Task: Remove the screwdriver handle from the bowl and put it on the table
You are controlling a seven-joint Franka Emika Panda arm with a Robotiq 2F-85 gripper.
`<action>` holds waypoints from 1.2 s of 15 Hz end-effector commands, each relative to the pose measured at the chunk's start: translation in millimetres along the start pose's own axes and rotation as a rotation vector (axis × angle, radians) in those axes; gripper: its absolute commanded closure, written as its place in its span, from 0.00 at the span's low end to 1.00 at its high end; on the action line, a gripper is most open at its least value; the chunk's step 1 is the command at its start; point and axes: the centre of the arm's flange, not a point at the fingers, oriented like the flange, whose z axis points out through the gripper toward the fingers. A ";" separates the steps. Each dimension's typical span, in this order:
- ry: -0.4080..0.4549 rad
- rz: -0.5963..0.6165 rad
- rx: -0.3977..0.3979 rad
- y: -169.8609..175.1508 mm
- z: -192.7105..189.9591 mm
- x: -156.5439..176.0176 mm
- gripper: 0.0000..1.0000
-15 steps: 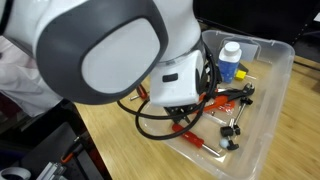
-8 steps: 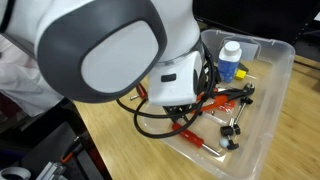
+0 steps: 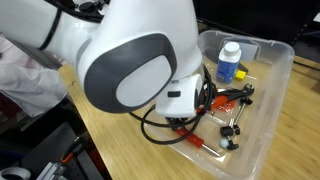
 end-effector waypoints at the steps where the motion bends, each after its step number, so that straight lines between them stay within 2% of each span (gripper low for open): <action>1: -0.008 0.009 -0.020 -9.0 24.2 -7.0 0.00; 9: 0.006 0.032 -0.055 -13.2 39.0 4.4 0.00; 15: -0.058 0.070 -0.050 -4.1 45.1 10.3 0.00; 18: -0.061 0.080 -0.050 -3.2 43.3 16.4 0.00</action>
